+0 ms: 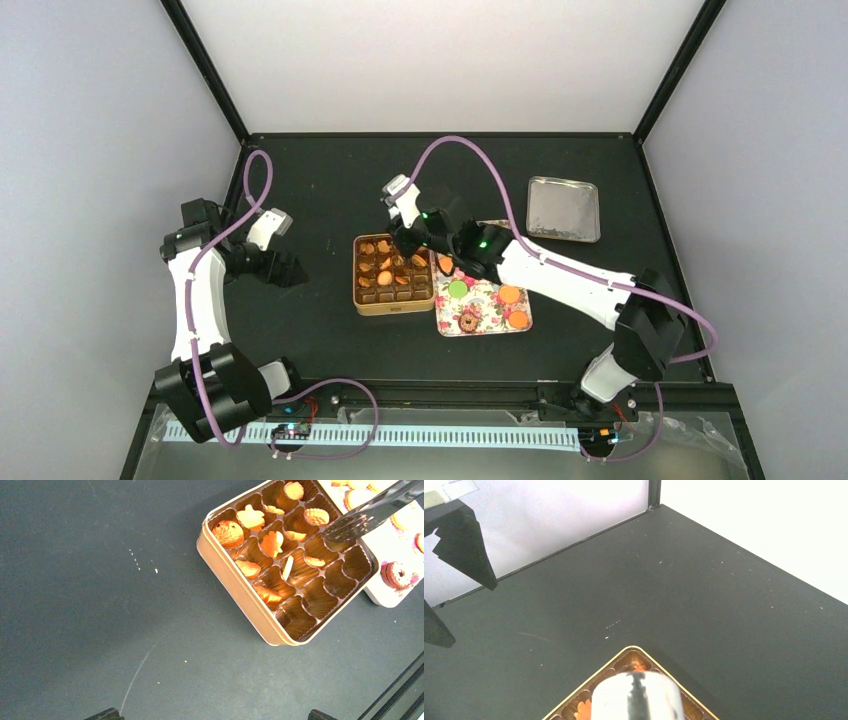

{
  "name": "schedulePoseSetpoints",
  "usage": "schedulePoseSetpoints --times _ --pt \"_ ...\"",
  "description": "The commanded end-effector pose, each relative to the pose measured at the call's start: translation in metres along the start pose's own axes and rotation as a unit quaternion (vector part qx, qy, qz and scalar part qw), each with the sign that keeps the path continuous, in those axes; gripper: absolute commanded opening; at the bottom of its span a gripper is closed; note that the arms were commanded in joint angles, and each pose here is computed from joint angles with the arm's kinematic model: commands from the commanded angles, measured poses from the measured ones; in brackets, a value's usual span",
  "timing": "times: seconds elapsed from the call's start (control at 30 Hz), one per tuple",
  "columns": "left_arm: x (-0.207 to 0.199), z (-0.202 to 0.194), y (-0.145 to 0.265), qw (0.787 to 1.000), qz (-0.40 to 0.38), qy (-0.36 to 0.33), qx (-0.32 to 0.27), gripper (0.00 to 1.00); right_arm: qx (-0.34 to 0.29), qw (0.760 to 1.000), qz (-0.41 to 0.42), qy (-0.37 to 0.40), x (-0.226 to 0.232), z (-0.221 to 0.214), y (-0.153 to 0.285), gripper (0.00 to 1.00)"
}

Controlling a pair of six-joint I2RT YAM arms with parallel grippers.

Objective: Pack the cookies
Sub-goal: Pick up the fake cookies from the plate.

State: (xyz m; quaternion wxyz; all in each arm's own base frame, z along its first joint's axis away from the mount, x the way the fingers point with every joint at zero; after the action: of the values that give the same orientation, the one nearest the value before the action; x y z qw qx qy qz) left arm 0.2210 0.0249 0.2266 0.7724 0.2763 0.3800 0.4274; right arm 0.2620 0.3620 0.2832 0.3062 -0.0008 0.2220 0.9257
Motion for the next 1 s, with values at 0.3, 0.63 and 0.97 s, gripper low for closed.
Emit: schedulePoseSetpoints --times 0.3,0.63,0.97 --pt "-0.004 0.007 0.009 1.0 0.001 -0.011 -0.013 0.99 -0.024 0.991 -0.116 -0.056 -0.062 -0.036 0.081 0.25" --pt "-0.007 0.006 0.011 1.0 0.0 -0.014 -0.014 0.99 -0.003 0.99 -0.116 -0.077 -0.062 -0.072 0.073 0.35" --pt "-0.008 0.01 0.014 1.0 -0.001 -0.015 -0.018 0.99 0.012 0.991 -0.112 -0.074 -0.059 -0.091 0.059 0.37"
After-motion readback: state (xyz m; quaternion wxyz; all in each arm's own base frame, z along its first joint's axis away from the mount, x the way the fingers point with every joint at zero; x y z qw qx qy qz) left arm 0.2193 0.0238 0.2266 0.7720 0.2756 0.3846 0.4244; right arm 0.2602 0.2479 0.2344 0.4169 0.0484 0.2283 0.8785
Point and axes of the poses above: each gripper's point midway between its finger pads, its own y axis back along the fingers, its own x axis along the line the jaws close on, z = x × y, the point moved 6 cm from there along y, back along the fingers, and after that the axes turned 11 degrees about y, right-handed, at the moved point
